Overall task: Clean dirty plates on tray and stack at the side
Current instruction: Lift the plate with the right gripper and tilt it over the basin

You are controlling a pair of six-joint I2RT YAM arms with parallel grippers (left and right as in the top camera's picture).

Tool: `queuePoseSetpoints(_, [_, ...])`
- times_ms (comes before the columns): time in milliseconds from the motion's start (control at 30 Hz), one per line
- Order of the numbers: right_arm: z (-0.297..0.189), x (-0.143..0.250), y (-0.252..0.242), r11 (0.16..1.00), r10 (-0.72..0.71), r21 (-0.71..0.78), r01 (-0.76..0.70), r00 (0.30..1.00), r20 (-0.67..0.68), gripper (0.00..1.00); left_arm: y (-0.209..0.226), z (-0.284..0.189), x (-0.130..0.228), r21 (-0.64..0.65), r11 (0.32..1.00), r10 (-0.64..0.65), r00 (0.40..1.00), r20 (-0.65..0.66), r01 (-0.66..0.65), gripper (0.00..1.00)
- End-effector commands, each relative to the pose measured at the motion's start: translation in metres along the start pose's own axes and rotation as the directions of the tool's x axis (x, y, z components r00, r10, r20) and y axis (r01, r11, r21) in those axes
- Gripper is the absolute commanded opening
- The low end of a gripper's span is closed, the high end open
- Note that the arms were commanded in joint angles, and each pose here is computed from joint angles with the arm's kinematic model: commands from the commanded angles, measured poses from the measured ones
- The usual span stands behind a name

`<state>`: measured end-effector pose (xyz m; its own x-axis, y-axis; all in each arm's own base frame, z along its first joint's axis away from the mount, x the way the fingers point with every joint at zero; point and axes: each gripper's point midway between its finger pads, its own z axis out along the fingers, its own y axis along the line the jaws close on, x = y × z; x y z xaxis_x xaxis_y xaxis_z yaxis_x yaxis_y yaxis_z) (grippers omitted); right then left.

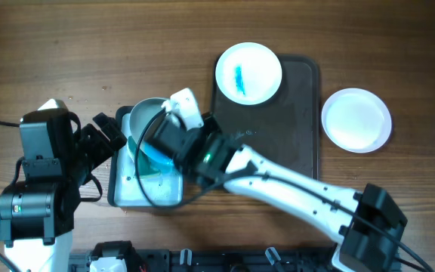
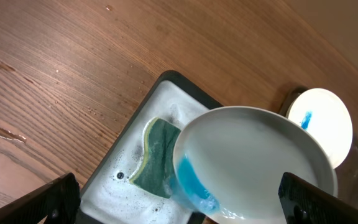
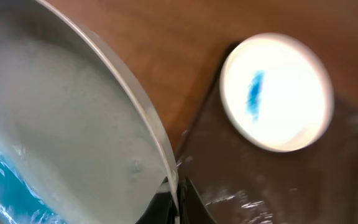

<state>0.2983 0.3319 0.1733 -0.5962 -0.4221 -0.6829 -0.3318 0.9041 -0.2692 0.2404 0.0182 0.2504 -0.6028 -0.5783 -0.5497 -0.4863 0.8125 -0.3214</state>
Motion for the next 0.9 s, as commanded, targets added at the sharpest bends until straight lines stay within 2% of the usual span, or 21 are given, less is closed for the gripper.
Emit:
queuePoseSetpoints(0, [-0.039, -0.038, -0.027, 0.981, -0.024, 0.194, -0.013, 0.982, 0.189, 0.04, 0.0, -0.004, -0.006, -0.004, 1.0, -0.019, 1.0, 0.02, 0.019, 1.0])
queuePoseSetpoints(300, [-0.072, -0.058, -0.013, 0.958, -0.133, 0.283, 0.042, 0.941, 0.311, 0.04, 0.0, -0.004, -0.006, -0.004, 1.0, -0.019, 1.0, 0.02, 0.019, 1.0])
queuePoseSetpoints(567, [-0.093, -0.074, -0.011, 0.924, -0.227, 0.374, 0.083, 0.905, 0.361, 0.05, 0.0, -0.004, -0.006, -0.004, 1.0, -0.019, 1.0, 0.02, 0.019, 1.0])
queuePoseSetpoints(867, [-0.109, -0.086, -0.003, 0.908, -0.279, 0.405, 0.108, 0.877, 0.392, 0.04, 0.0, -0.004, -0.006, -0.004, 1.0, -0.019, 1.0, 0.02, 0.019, 1.0])
